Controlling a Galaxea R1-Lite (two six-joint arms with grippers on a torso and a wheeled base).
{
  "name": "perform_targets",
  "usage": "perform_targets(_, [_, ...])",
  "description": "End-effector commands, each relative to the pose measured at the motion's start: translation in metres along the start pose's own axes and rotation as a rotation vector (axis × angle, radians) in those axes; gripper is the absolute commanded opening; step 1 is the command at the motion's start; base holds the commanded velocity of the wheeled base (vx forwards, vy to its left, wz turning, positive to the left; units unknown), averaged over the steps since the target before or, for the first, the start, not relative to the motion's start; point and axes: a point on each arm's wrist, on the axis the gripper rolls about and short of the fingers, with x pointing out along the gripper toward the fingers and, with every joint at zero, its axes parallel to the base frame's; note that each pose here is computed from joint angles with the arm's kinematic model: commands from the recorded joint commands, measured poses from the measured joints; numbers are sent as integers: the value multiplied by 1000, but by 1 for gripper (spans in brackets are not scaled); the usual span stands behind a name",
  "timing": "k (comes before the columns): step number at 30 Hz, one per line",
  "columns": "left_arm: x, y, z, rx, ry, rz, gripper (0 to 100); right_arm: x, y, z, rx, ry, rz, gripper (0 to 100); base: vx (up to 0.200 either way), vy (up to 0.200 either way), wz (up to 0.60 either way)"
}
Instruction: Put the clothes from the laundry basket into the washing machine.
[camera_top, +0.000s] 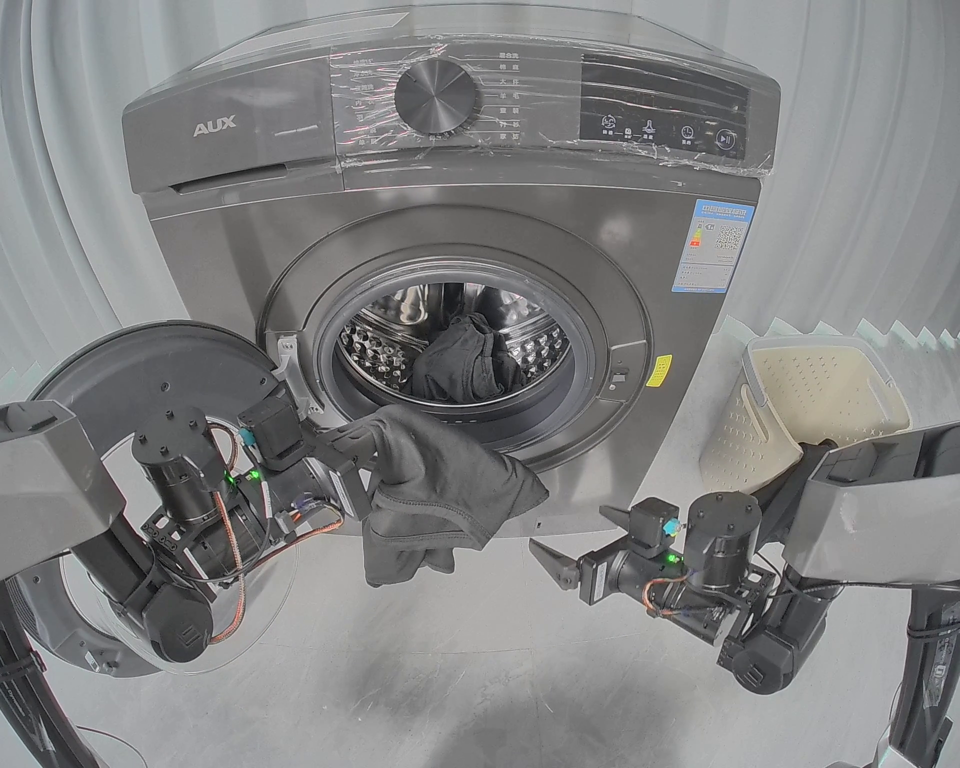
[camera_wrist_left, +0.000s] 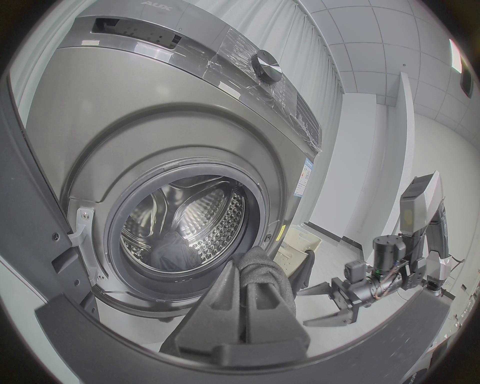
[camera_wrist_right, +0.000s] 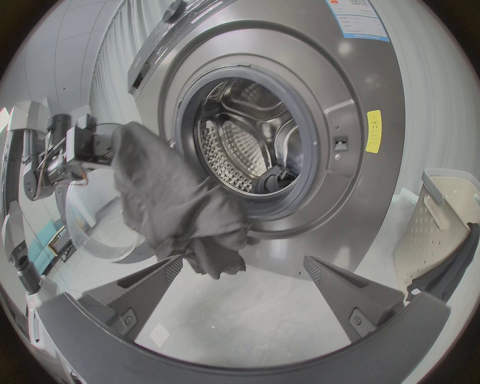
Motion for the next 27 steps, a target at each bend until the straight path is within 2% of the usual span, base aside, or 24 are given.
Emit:
perform_targets(1, [0,0,2,2,-6,1,0,19,-18,5,5,-53,-23,100,0,0,0])
perform_targets(10, [0,1,4,3,-14,3,0,28,-10,9,-36,-74,-1,100,0,0,0])
perform_targets(14, [0,2,5,5,-18,4,0,33,-12,19,-81,-113,-6,100,0,0,0])
perform_targets(19, [0,1,4,-5,-17,2,0,32,-7,36,-127,-165,23,100,0,0,0])
perform_targets(23, [0,1,5,-11,-18,2,0,28,-1,37,-145,-156,56,100,0,0,0])
perform_targets(27, [1,1,5,-11,-18,2,0,25,9,28,-148,-122,98,100,0,0,0])
